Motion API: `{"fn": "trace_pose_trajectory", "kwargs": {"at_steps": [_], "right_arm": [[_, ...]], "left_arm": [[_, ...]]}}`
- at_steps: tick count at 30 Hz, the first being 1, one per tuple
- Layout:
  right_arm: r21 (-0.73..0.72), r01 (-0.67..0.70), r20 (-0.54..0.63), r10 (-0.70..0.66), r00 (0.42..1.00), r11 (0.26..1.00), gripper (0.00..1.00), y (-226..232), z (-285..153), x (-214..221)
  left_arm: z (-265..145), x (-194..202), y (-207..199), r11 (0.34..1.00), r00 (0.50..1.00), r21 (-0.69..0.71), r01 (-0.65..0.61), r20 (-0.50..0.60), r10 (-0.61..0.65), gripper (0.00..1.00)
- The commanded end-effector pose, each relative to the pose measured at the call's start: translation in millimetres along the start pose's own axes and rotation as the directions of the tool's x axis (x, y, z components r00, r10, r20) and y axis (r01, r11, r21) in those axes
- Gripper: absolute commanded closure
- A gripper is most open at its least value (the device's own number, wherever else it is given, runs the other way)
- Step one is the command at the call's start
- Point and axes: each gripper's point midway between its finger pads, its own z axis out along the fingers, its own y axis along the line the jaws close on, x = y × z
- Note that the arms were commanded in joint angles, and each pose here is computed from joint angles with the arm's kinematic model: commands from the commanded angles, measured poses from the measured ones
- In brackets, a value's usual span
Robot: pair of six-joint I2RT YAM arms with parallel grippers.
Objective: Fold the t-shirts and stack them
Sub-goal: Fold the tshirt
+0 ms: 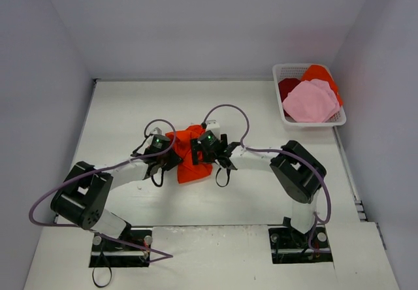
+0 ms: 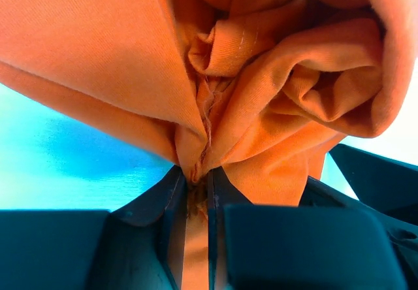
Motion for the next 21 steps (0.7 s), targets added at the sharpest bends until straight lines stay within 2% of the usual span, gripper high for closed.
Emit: {"fn": "trace_pose_trajectory", "kwargs": {"at_steps": [1, 7, 11, 21], "right_arm": [[-0.016, -0.03, 0.056, 0.031, 0.998, 0.999, 0.0, 10, -3, -17], [0.01, -0.025, 0.07, 0.024, 0.997, 1.0, 0.0, -1, -15, -19], [0.027, -0.031, 0.097, 0.029, 0.995, 0.999, 0.0, -12, -32, -25], [0.04, -0.087, 0.212, 0.077, 0.974, 0.995, 0.0, -40, -111, -55]], "left_arm": [[-8, -7, -4, 1.0, 0.999, 0.012, -0.028, 0.026, 0.028, 1.0], [-12, -15, -2, 0.997, 0.997, -0.04, -0.073, 0.033, 0.074, 1.0], [-12, -32, -4, 0.998, 0.996, -0.041, -0.056, 0.074, 0.059, 1.0], [10, -73, -12, 1.0, 0.996, -0.018, 0.004, 0.088, -0.003, 1.0]]}}
